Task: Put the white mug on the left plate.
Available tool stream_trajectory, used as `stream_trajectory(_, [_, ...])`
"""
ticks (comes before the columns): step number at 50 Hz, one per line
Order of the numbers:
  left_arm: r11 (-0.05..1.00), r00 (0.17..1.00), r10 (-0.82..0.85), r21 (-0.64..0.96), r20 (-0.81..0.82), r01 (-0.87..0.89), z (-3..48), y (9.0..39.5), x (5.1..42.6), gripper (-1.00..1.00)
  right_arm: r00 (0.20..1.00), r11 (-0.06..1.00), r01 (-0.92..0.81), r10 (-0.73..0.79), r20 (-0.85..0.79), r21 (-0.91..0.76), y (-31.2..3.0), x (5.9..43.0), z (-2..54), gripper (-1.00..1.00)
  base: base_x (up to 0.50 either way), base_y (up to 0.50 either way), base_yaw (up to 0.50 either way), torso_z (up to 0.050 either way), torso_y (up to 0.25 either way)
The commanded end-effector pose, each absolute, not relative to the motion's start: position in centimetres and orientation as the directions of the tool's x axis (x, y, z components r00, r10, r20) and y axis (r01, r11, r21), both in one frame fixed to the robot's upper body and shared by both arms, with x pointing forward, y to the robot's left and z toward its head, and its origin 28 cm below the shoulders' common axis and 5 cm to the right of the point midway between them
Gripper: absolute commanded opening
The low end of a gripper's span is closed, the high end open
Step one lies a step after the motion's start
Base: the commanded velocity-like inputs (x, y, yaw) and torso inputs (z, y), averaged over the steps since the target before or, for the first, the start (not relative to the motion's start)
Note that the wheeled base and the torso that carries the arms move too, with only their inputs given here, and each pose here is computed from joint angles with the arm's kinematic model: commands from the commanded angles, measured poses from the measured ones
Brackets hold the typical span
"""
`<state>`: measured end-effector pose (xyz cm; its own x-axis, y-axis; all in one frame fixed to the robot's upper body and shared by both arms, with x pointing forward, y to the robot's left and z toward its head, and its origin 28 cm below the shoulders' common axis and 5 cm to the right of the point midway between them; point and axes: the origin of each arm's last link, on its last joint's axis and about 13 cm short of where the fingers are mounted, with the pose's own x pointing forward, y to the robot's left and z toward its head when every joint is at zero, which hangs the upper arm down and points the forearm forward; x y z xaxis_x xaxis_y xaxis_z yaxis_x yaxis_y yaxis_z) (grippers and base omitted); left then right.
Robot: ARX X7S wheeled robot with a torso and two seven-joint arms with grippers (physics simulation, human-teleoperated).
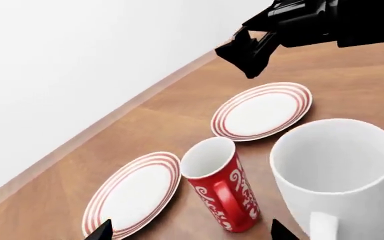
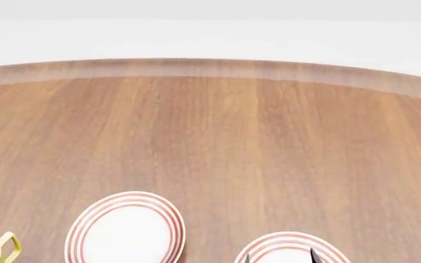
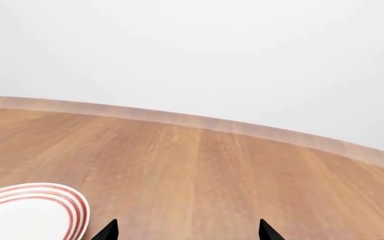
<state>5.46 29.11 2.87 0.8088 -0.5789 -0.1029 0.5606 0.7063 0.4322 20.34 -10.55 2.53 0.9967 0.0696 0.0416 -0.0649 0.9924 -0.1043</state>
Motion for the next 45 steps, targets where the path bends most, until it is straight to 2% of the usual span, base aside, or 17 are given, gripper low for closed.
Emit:
stream_trajectory(1, [0.644,0.747,-0.645,0.413,-0.16,0.644,1.0,28.9,3.0,1.0,0.997,0.993,-0.07,0.074,0.037,-0.099,-10.5,20.5,2.4,1.0,0.0,0.0,0.0,0.0,0.0])
stream_trajectory(13, [0.62,0.718,-0.672,0.394,-0.179,0.678,0.1,28.5,3.0,1.0,0.996,0.992,-0.073,0.077,0.04,-0.098,-10.4,20.7,2.4,1.0,0.0,0.0,0.0,0.0,0.0])
stream_trajectory(27, [0.59,0.693,-0.681,0.382,-0.237,0.711,-0.7,28.4,5.6,1.0,0.996,0.993,-0.074,0.079,0.043,-0.097,-10.3,20.7,2.6,1.0,0.0,0.0,0.0,0.0,0.0])
stream_trajectory(45, [0.546,0.627,-0.75,0.34,-0.209,0.766,-1.7,27.3,6.1,1.0,0.996,0.992,-0.08,0.084,0.042,-0.097,-10.1,20.8,2.7,1.0,0.0,0.0,0.0,0.0,0.0])
